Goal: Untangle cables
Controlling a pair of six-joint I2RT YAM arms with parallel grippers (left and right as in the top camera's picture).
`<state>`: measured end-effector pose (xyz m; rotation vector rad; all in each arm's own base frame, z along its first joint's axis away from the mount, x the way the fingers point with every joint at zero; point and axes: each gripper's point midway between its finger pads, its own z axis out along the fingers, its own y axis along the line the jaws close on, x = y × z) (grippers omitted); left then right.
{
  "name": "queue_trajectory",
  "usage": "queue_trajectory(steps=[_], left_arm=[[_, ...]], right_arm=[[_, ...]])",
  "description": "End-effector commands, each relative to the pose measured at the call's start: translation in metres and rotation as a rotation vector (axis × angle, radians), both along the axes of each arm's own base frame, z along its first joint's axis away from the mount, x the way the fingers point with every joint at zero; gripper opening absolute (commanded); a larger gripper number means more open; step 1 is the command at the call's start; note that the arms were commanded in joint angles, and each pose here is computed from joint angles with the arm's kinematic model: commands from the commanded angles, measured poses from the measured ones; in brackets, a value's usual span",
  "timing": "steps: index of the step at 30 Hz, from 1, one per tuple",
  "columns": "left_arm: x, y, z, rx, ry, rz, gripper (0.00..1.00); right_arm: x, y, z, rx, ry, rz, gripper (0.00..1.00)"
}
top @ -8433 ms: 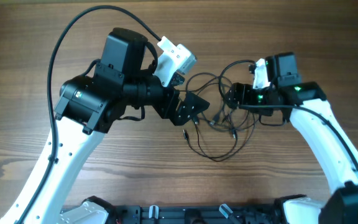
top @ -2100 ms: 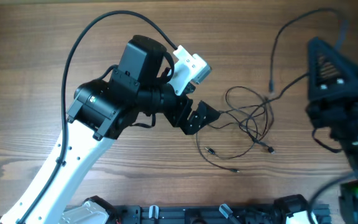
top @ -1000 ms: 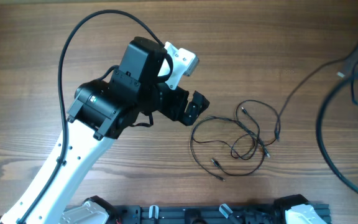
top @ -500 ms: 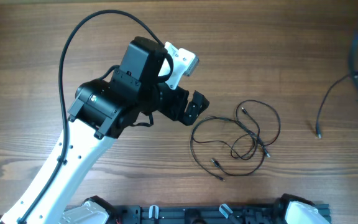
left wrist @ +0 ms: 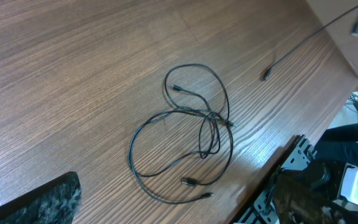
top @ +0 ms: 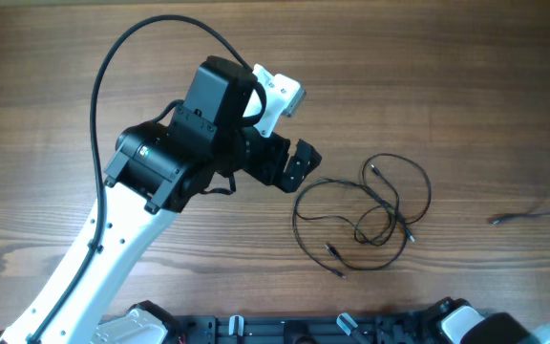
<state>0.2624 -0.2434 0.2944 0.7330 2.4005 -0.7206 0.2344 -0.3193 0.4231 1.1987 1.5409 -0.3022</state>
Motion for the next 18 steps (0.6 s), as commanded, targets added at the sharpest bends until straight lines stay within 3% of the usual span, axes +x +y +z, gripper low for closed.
queue_trajectory(steps=[1,10,14,18], left_arm=[[0.002,-0.001,0.002,-0.005,-0.001,0.008,1.00],[0.002,-0.001,0.002,-0.005,-0.001,0.008,1.00],[0.002,-0.001,0.002,-0.005,-0.001,0.008,1.00],[0.002,-0.001,0.002,-0.005,-0.001,0.008,1.00]], right_arm=[[0.012,0.001,0.006,0.100,-0.155,0.122,0.04],[-0.028,-0.034,0.024,0.086,-0.274,0.052,0.04],[-0.040,-0.034,0.042,0.106,-0.388,0.121,0.05],[-0.048,-0.035,0.042,0.098,-0.381,0.133,0.04]])
